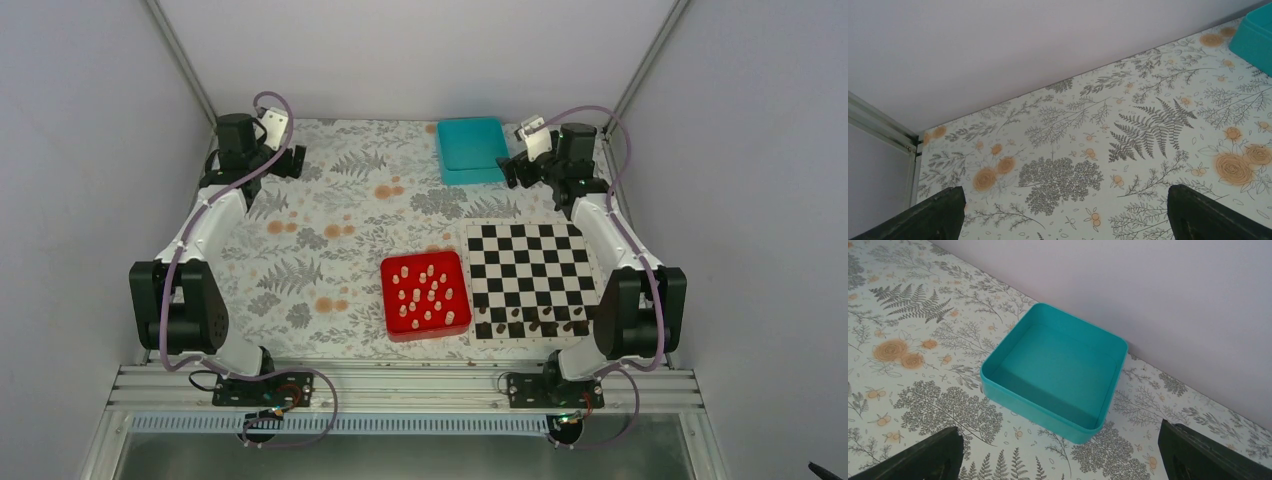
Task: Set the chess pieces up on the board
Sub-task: Pick up the chess piece from the storage box.
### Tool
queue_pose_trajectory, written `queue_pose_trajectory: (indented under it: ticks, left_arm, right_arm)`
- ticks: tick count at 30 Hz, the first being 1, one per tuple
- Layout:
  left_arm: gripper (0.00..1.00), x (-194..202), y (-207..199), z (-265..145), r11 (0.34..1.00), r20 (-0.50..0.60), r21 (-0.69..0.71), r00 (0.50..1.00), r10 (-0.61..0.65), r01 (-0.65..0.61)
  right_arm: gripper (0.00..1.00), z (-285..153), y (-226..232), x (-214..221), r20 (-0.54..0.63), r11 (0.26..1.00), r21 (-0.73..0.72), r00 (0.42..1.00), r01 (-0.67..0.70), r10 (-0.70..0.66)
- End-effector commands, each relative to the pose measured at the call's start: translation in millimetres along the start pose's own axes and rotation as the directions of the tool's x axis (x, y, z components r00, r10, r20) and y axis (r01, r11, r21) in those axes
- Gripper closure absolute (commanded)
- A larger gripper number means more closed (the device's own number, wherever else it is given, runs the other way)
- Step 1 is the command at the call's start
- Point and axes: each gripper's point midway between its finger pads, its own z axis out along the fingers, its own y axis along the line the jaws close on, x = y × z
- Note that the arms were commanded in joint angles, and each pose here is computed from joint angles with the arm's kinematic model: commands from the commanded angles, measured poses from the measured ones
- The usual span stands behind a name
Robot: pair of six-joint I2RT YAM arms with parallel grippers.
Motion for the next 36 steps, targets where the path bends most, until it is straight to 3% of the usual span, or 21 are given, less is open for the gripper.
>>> queue_pose_trajectory:
  ticks: [1,14,19,24,30,32,34,36]
  left_arm:
    - [0.0,-11,0,-6,1.0,0.021,-0.003,1.0,0.016,-0.016]
    - [0.0,-10,-4,-8,0.999,0.026,0.022,0.999,0.037,-0.038]
    - [0.0,-11,-6,-9,0.998,0.039,0.024,0.997,0.062,-0.063]
    - [0.0,-12,-5,-9,0.997,0.032,0.024,0.997,0.066,-0.067]
    - [0.0,-8,-6,-11,0.997,0.029,0.021,0.997,0.074,-0.074]
    - [0.0,-8,-6,-12,0.997,0.027,0.021,0.997,0.074,-0.075]
    - [0.0,-6,-6,-12,0.997,0.023,0.019,0.997,0.074,-0.074]
    - [0.0,-3,-6,-11,0.997,0.021,0.016,0.997,0.073,-0.073]
  right_arm:
    - [0.0,4,-3,-6,-0.001,0.999,0.02,0.999,0.035,-0.035]
    - [0.0,11,-9,2,-0.048,0.999,0.04,0.999,0.026,-0.024]
    - [0.02,13,10,-7,-0.058,0.996,-0.046,0.995,0.079,-0.081]
    - [0.15,22,87,-22,-0.103,0.947,-0.267,0.972,0.178,-0.212]
    - [0.33,30,201,3,-0.163,0.821,-0.511,0.909,0.255,-0.384]
    - [0.43,26,233,17,-0.183,0.773,-0.579,0.882,0.26,-0.434]
    - [0.66,21,257,34,-0.217,0.732,-0.636,0.854,0.244,-0.473]
    - [0.76,14,276,49,-0.24,0.703,-0.675,0.833,0.225,-0.498]
